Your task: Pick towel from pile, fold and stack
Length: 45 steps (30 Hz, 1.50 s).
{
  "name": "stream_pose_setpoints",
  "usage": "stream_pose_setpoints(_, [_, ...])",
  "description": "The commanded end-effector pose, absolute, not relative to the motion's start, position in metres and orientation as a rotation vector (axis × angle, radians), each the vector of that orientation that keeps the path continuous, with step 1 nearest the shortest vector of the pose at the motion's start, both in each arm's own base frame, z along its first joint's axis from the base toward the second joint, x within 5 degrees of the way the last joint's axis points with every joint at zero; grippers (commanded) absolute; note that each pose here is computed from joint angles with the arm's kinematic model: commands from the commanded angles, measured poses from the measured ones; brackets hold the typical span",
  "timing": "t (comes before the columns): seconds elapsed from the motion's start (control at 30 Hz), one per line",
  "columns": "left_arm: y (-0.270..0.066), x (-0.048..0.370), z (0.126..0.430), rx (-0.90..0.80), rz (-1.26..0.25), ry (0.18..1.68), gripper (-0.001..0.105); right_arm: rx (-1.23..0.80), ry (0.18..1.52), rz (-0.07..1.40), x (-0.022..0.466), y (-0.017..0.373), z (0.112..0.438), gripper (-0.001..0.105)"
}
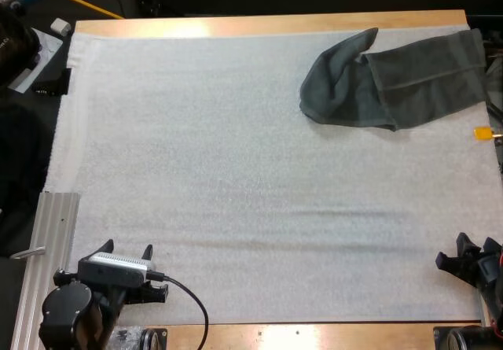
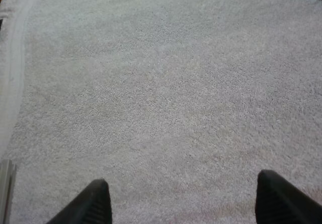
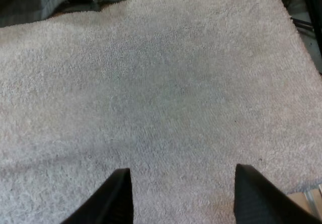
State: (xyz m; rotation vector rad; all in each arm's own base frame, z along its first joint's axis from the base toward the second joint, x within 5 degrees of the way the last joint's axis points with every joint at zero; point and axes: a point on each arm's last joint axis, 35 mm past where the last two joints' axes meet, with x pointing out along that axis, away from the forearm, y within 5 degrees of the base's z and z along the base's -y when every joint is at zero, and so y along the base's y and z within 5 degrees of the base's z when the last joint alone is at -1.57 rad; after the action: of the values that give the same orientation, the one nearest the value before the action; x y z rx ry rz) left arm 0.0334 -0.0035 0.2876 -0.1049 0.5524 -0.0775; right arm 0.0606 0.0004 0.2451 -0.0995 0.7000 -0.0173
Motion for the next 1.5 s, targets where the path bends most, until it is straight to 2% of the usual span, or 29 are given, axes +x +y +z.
stream_pose_setpoints(0.0, [-0.004,0.025,0.292,-0.109,-0.100,0.492,0.058,-0.094,0.663,-0.001,0.059,0.001,0.251,0.052])
stream_pose_setpoints(0.1, [-0.004,0.025,0.292,-0.109,-0.100,0.492,0.058,-0.094,0.663,-0.001,0.059,0.001,0.251,0.052])
stream_pose_setpoints(0.2, [-0.006,0.024,0.302,-0.122,-0.155,0.468,0.058,-0.084,0.623,0.036,0.058,0.002,0.263,0.060])
stream_pose_setpoints(0.43, [-0.009,0.032,0.323,-0.139,-0.244,0.473,0.059,-0.055,0.628,0.137,0.066,0.007,0.292,0.060])
stream_pose_setpoints(0.63, [-0.013,0.045,0.342,-0.141,-0.355,0.483,0.071,-0.024,0.643,0.268,0.083,0.012,0.321,0.060])
stream_pose_setpoints(0.83, [-0.022,0.062,0.361,-0.137,-0.505,0.473,0.071,0.023,0.631,0.401,0.101,0.019,0.347,0.060])
stream_pose_setpoints(0.93, [-0.022,0.061,0.362,-0.140,-0.507,0.492,0.071,0.027,0.640,0.410,0.103,0.019,0.354,0.061])
stream_pose_setpoints(1.13, [-0.030,0.072,0.375,-0.135,-0.614,0.509,0.071,0.049,0.639,0.525,0.120,0.024,0.382,0.061])
stream_pose_setpoints(1.3, [-0.035,0.079,0.378,-0.131,-0.651,0.533,0.071,0.075,0.650,0.546,0.142,0.026,0.390,0.061])
stream_pose_setpoints(1.47, [-0.037,0.083,0.379,-0.130,-0.662,0.545,0.071,0.111,0.649,0.536,0.180,0.030,0.383,0.061])
